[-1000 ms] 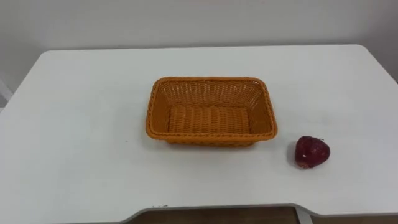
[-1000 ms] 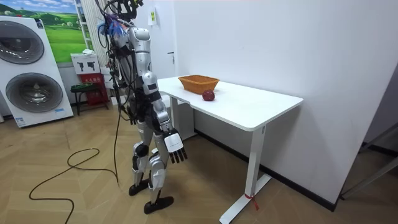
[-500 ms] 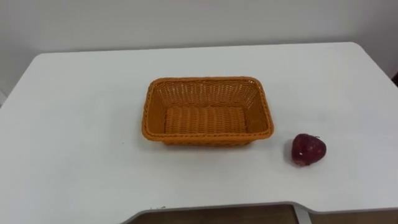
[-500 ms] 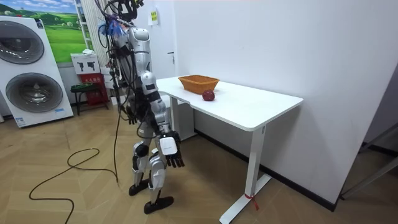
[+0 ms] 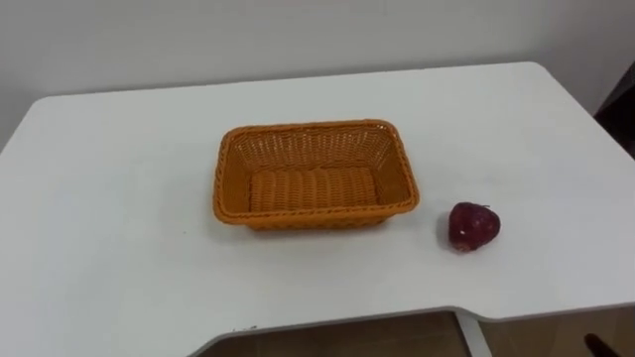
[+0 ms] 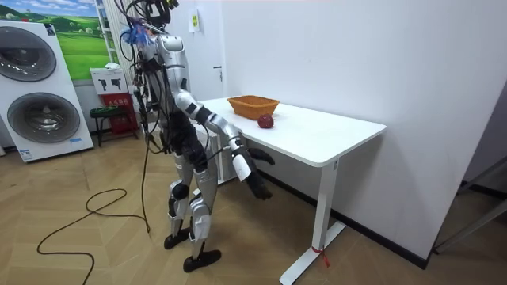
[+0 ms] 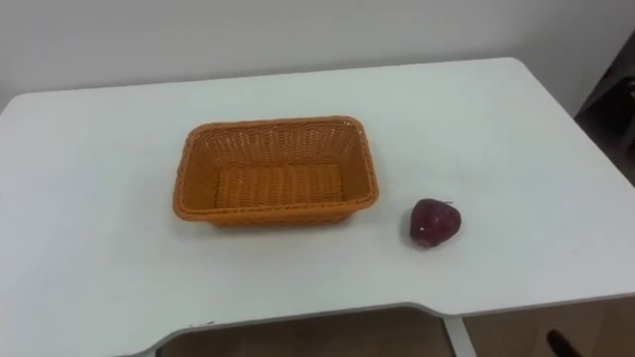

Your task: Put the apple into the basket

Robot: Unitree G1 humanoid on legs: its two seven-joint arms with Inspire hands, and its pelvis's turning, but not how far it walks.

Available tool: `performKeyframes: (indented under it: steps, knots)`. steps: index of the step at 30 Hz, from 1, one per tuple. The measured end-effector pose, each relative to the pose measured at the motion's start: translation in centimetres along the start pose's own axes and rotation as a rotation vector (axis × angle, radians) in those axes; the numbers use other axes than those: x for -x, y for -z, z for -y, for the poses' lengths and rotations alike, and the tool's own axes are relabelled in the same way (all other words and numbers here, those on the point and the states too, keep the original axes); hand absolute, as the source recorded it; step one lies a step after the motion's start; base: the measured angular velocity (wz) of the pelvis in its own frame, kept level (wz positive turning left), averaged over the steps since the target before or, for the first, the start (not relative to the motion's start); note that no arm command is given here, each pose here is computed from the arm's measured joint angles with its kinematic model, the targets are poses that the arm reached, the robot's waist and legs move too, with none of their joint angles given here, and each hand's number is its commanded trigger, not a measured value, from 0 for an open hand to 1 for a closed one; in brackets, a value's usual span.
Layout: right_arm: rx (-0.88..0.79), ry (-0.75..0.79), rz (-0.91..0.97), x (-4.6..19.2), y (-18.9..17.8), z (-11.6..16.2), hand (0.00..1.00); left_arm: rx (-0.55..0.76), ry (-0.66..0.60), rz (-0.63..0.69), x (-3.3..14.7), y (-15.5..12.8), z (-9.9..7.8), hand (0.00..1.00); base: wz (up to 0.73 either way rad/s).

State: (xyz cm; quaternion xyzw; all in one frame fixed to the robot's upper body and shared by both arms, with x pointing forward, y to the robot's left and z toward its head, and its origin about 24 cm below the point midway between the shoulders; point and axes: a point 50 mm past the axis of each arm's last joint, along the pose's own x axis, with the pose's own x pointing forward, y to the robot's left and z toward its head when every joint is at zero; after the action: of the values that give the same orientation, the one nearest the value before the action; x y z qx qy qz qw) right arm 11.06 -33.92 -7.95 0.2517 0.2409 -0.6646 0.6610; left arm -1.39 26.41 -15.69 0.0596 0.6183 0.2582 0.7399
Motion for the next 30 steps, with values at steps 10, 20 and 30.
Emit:
performKeyframes:
  steps: [10,20,30]
  knots:
    - [0.007,-0.104,0.522,5.4,-6.7,-4.6,0.0,-0.026,0.001,0.046,0.1,-0.2,-0.2,0.0,-0.03]
    - [0.258,-0.442,0.93,10.7,-7.1,-8.5,0.0,-0.08,0.04,0.09,0.1,-1.1,0.8,0.0,0.0]
    - [0.466,-0.76,0.884,12.8,-3.3,-10.5,0.0,-0.095,0.052,0.113,0.0,-1.9,1.3,0.0,0.0]
